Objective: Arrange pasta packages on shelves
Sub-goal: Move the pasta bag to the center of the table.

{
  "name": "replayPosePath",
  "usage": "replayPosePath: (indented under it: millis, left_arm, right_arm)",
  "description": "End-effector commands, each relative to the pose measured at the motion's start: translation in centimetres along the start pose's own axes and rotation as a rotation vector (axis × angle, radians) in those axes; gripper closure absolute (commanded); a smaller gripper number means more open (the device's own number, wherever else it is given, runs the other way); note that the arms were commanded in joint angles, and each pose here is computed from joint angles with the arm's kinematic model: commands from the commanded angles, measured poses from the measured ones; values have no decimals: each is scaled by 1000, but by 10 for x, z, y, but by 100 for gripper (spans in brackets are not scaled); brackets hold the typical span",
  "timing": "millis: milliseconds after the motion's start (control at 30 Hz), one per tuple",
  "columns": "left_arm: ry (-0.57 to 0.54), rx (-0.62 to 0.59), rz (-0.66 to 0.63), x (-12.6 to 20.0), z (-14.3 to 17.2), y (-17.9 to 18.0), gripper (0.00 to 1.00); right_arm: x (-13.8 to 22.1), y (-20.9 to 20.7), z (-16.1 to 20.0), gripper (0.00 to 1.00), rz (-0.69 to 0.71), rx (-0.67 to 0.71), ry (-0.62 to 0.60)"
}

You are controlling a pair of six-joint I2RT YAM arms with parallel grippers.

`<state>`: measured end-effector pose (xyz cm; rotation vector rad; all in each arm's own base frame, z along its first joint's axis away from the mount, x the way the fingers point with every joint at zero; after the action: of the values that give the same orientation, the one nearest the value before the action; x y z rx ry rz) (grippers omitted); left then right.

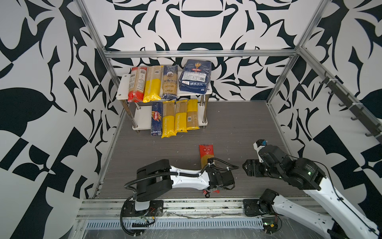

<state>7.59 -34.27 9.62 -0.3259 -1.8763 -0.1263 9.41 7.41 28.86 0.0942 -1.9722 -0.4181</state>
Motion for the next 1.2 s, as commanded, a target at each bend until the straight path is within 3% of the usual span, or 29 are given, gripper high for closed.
replayPosePath:
  millis: [0, 133, 200, 433, 600, 833, 933, 1033, 1167]
  left_arm:
    - [277, 57, -176, -54, 60, 44, 14]
    - [297, 66, -211, -65, 68, 54, 33]
    - [298, 75, -215, -69, 70, 59, 38]
    - [292, 99, -311, -65, 62, 107, 38]
    - [267, 109, -364, -49, 39, 149, 38]
    - [266, 64, -387, -37, 7, 171, 37]
    - [275, 53, -383, -37, 3, 172, 31]
    - [271, 58, -378, -34, 2, 171, 1]
    - [188, 116, -335, -23, 3, 168, 1]
  right_arm:
    - [9, 4, -6, 18, -13, 22, -33]
    - [11, 8, -9, 18, -10, 44, -30]
    - [13, 10, -11, 18, -16, 49, -32]
    - [15, 13, -15, 19, -9, 51, -44]
    - [11, 17, -19, 19, -7, 47, -51]
    - [10, 26, -26, 18, -14, 42, -60]
    - [11, 29, -30, 18, -11, 47, -66]
    - [11, 33, -33, 18, -13, 50, -72]
    - [7, 37, -37, 18, -10, 58, -66]
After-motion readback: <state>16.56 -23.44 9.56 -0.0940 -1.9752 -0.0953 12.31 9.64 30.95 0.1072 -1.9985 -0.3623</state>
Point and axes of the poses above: each gripper's point midway between its finger pads, its own x axis back along the fingers, its own y axis along the line the jaws close on, z = x × y, the point moved 9 cm from there along x, back along the fingers, and after that the axes turned 12 degrees about -x, right-handed, at the moved point
